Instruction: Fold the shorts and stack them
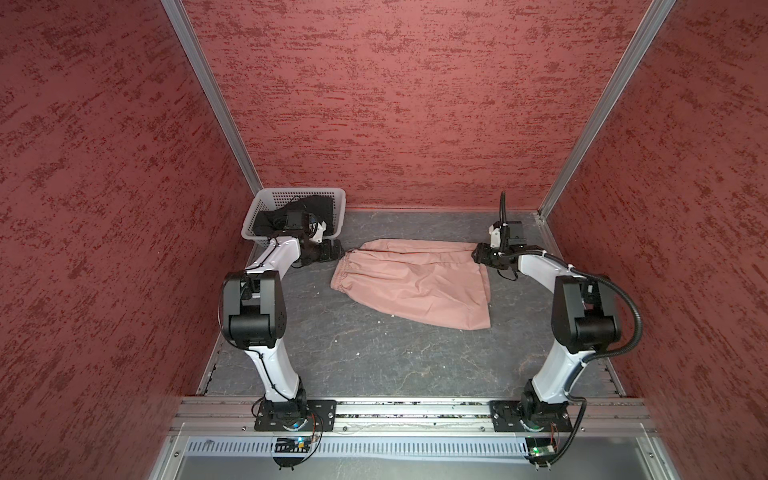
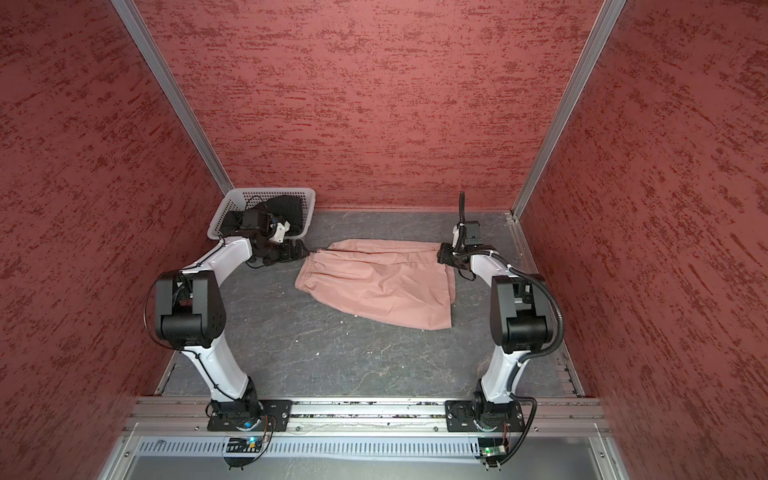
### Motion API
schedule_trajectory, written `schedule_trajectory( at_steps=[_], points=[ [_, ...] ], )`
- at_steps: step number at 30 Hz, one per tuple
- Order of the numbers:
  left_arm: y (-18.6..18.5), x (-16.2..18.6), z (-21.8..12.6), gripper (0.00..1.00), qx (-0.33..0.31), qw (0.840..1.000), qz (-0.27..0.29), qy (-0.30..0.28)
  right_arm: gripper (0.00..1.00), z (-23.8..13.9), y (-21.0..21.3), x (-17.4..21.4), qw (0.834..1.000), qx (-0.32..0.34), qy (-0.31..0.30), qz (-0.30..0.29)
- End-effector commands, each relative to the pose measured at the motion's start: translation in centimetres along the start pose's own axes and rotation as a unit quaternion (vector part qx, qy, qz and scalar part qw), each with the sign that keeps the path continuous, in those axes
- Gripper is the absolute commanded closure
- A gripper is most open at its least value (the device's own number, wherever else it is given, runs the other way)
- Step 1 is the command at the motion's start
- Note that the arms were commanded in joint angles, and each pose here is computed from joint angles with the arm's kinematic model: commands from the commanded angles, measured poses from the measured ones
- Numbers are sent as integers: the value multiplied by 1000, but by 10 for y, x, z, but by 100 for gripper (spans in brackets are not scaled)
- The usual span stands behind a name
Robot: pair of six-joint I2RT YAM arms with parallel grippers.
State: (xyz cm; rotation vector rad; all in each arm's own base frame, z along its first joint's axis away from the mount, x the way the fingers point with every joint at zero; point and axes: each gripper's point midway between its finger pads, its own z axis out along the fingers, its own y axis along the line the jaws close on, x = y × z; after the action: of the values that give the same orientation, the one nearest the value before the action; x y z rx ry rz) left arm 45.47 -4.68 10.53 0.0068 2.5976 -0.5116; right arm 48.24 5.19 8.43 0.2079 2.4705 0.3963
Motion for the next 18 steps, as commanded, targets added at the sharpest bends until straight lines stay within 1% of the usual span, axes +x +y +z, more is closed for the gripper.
schedule_trajectory(
  at_steps=[1,7,12,16,18],
  points=[
    [-12,-4,7,1,39,999,37,-8,40,6,6,-29,999,-6,-29,-37],
    [-10,4,17,1,50,998,32,9,46,28,6,-24,999,-20,-3,-36],
    [-18,6,16,1,76,997,23,13,47,29,12,-14,999,-41,8,-28],
    [-24,10,16,1,91,996,18,17,47,28,10,-5,999,-41,15,-24],
    [-27,13,17,1,102,994,17,19,52,30,9,-2,999,-42,16,-20]
  ],
)
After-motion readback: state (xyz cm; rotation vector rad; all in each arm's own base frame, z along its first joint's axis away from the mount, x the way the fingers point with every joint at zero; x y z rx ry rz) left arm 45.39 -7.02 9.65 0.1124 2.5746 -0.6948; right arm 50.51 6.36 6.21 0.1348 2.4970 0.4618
